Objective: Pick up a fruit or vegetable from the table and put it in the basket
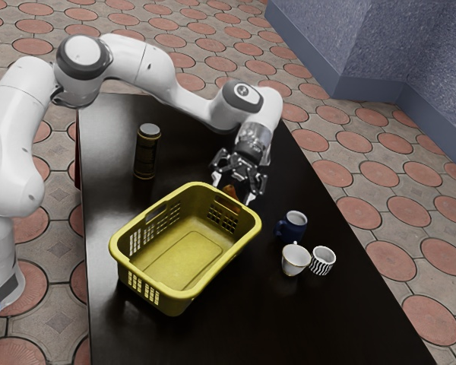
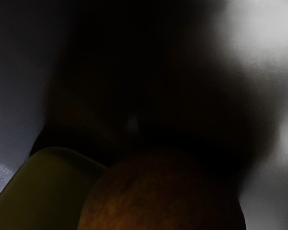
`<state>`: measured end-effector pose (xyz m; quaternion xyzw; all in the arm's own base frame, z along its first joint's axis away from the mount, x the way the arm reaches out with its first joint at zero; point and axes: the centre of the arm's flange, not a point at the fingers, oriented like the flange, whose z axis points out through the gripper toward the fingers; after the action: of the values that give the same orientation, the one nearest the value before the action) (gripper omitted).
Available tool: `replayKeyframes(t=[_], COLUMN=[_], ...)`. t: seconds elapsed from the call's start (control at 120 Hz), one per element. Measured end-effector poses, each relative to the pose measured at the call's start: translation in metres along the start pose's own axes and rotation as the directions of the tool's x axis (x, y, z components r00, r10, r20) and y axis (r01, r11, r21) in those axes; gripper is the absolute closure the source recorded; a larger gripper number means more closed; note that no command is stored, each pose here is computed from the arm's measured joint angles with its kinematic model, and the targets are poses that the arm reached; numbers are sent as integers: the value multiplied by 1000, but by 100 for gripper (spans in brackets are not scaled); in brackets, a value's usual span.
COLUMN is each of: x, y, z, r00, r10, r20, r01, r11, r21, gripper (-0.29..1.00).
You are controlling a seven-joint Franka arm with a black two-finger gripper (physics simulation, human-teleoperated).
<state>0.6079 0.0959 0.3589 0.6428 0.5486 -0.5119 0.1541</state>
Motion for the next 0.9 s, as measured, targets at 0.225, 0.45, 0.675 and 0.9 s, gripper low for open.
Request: replayKeyframes(t=[0.225,0.45,0.675,0.9], x=[-3,8,9,8], y=[5,8,11,13], z=[8,19,25,29], r00=[1000,1000,1000,1000], r10=[15,5,13,29], r20=[-18,-17,-11,-1], r01=[-15,-4,-13,-29], r11=[1000,999,999,999], r21=[17,37,40,38], gripper=[0,0,0,17])
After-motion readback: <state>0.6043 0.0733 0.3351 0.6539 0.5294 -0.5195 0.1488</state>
